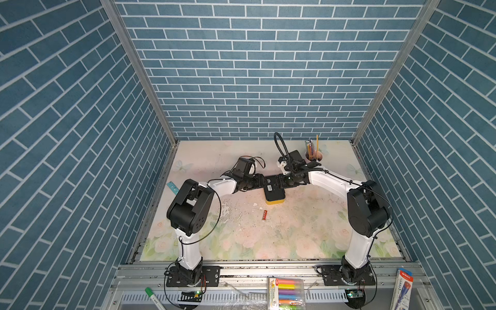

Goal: Insert the battery into the alarm
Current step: Remove the cover from the alarm.

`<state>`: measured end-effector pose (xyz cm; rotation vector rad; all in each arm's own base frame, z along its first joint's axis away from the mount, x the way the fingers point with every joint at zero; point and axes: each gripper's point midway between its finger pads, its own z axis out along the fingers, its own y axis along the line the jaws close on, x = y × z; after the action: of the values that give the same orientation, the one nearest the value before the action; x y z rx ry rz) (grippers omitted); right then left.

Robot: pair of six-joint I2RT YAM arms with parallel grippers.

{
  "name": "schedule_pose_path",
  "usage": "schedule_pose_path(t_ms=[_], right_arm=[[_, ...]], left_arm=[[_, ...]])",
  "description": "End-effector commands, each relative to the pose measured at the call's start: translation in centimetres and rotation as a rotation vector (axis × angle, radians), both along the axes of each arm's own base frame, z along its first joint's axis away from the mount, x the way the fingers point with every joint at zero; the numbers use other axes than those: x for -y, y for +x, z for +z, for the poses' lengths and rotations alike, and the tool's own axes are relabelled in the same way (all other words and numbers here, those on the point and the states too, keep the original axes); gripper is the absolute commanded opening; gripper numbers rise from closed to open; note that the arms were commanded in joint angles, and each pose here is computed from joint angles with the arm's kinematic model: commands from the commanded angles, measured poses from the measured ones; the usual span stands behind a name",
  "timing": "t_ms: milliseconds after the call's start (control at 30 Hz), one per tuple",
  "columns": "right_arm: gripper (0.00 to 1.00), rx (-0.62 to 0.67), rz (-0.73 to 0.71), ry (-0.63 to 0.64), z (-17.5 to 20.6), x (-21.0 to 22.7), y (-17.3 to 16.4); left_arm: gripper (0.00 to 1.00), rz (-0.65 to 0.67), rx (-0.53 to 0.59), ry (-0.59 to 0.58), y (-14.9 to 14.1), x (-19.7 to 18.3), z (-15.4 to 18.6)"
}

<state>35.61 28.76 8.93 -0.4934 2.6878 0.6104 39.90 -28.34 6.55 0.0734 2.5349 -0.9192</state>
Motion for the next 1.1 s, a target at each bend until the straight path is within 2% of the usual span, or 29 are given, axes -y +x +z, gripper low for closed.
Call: schedule_pose_path(t_ms=[0, 433, 733, 933, 1067], right_arm=[[0.54, -0.022, -0.014, 0.026, -0.4, -1.0, 0.3], [0.53, -0.029, -0.082, -0.035, -3.2, -0.8, 1.4], [0.55, -0.058, -0.132, -0.15, -4.7, -0.2, 0.8], [0.57, -0.153, -0.129, -0.148, -6.4, -0.9, -0.2], [0.58, -0.233, -0.097, -0.057, -6.2, -2.1, -1.2]], left_arm=[[0.55, 0.013, -0.019, 0.024, 0.4, -0.4, -0.8], [0.45, 0.024, -0.061, 0.045, 0.2, -0.8, -2.9], [0.39, 0.022, -0.087, 0.054, 0.0, -0.8, -3.9], [0.37, 0.014, -0.119, 0.057, -0.3, -0.7, -5.0], [0.35, 0.006, -0.14, 0.058, -0.4, -0.5, -5.6]])
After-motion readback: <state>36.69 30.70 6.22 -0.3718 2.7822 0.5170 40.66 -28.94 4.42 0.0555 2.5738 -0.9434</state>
